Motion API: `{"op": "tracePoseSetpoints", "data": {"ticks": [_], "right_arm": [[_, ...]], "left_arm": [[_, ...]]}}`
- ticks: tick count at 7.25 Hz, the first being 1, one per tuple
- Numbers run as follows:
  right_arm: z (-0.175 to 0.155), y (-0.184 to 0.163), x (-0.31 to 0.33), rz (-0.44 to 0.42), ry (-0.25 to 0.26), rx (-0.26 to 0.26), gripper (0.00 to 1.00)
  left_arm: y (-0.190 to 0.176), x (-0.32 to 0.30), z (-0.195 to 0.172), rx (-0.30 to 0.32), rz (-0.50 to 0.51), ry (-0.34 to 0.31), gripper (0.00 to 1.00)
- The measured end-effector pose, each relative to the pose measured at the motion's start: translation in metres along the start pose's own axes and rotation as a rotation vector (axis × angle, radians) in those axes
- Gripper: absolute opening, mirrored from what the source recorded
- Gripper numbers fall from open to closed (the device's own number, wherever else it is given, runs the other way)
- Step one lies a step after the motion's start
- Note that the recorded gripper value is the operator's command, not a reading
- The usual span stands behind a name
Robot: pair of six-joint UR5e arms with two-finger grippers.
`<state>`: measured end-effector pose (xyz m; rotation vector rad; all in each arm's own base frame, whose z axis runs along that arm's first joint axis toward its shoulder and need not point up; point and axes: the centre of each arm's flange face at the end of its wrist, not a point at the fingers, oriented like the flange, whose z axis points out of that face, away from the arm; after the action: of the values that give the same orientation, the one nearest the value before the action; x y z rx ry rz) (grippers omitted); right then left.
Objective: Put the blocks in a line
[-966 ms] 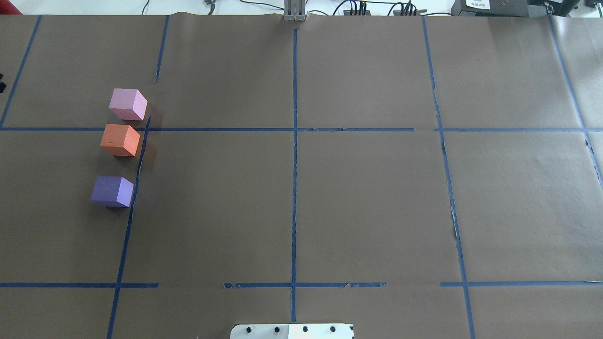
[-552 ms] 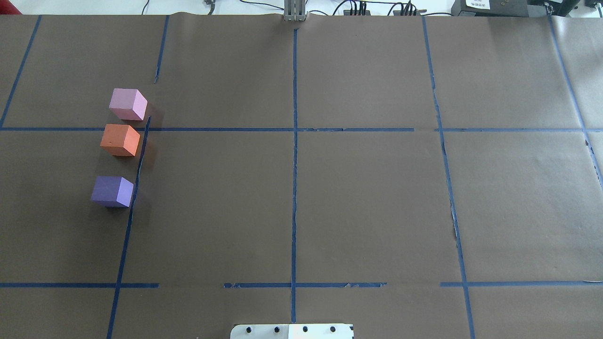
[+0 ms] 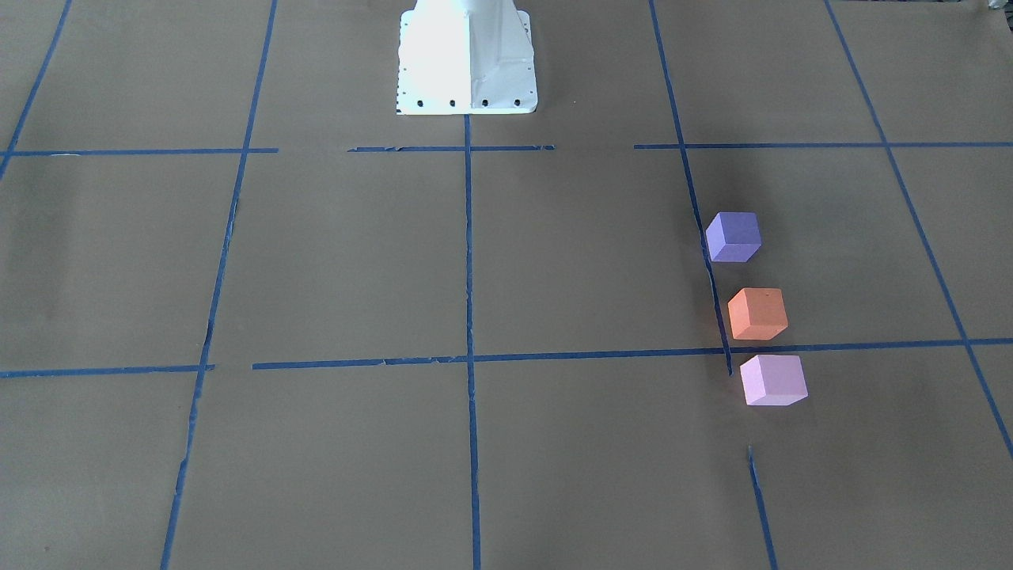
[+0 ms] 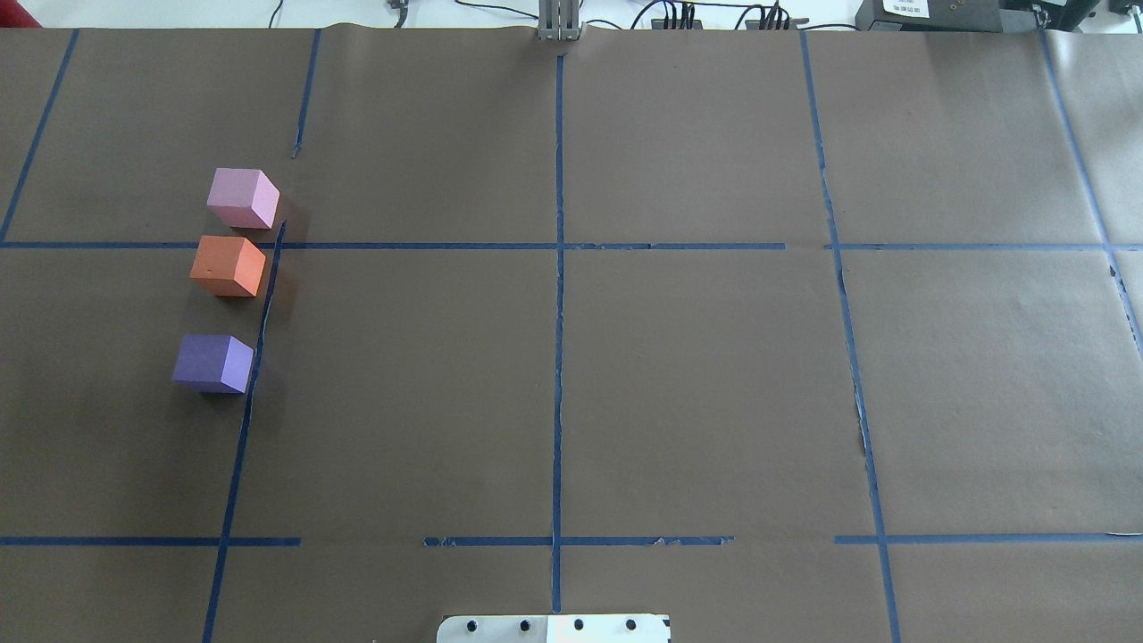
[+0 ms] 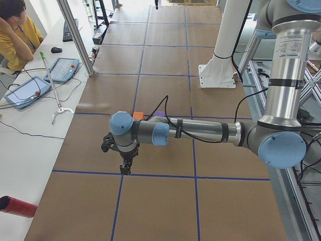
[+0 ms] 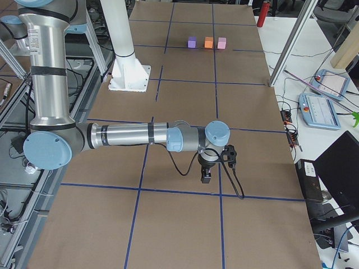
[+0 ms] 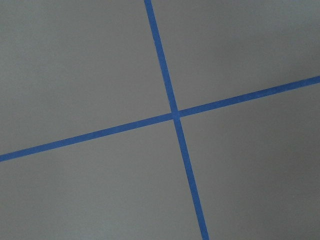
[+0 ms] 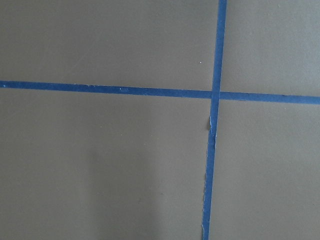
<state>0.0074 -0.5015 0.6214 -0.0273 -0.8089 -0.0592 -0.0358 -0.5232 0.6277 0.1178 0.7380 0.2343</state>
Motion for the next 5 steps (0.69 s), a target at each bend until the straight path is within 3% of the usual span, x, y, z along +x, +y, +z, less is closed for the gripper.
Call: {"op": "tracePoseSetpoints", "data": {"ticks": [5], "right_arm": [[0.000, 0.000, 0.000, 0.000, 0.000, 0.000, 1.00]], "left_arm": [[-0.008, 0.008, -0.016, 0.033, 0.025, -0.008, 1.00]]}}
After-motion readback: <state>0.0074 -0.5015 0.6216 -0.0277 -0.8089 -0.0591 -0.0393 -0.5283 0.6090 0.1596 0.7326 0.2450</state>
